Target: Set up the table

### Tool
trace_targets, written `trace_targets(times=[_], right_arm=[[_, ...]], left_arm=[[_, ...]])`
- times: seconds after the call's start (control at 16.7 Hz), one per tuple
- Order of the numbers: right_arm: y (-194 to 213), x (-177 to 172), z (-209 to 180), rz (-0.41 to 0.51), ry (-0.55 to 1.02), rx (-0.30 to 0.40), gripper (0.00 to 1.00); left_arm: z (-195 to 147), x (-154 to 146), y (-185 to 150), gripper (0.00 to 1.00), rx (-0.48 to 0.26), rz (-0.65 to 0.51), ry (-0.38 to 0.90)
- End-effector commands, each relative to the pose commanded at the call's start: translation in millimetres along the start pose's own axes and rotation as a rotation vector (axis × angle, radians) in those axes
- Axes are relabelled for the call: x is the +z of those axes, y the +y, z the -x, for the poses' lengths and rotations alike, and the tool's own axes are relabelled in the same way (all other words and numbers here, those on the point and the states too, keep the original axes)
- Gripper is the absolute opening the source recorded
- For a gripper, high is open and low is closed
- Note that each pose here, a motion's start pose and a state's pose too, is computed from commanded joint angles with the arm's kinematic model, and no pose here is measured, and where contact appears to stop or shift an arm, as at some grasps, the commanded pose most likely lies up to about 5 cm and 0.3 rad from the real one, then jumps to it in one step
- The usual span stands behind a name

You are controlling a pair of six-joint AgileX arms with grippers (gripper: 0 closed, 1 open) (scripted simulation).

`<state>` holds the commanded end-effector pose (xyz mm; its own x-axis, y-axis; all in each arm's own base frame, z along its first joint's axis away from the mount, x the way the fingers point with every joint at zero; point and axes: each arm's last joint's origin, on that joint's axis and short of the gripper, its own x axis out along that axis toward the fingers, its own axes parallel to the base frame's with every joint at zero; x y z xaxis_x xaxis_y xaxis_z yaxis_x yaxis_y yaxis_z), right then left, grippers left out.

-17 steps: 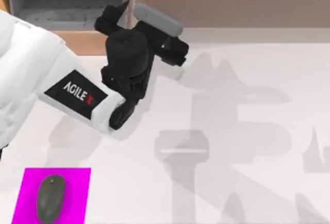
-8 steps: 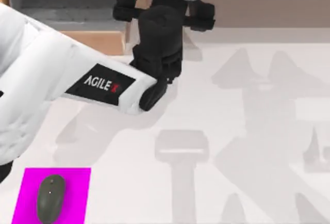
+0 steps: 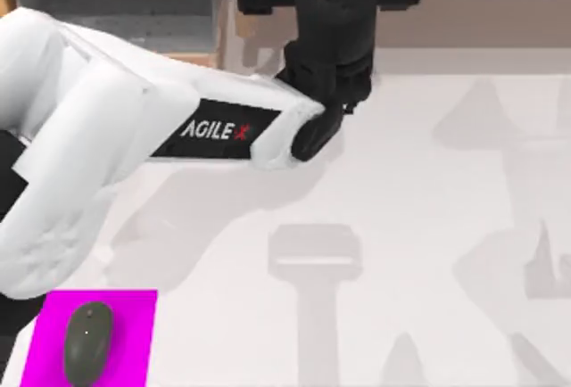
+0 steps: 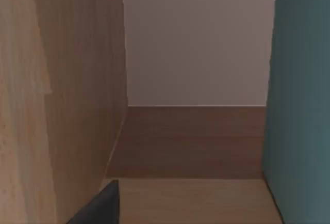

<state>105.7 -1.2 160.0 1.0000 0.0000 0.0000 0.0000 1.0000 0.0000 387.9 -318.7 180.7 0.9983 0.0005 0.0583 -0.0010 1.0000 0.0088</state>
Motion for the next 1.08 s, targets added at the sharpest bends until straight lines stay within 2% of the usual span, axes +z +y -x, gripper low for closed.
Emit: trace_targets(times=[0.36,0.6,1.08], right_arm=[[0,0,0,0.000,0.000,0.000,1.00],[0,0,0,0.000,0.000,0.000,1.00],[0,0,0,0.000,0.000,0.000,1.00]], left_arm=[[-20,29,-27,1.00,0.004,0.040,0.017],[-20,22,-43,1.00,-0.018,0.022,0.047],[-23,23,-42,1.00,-0.016,0.023,0.047]])
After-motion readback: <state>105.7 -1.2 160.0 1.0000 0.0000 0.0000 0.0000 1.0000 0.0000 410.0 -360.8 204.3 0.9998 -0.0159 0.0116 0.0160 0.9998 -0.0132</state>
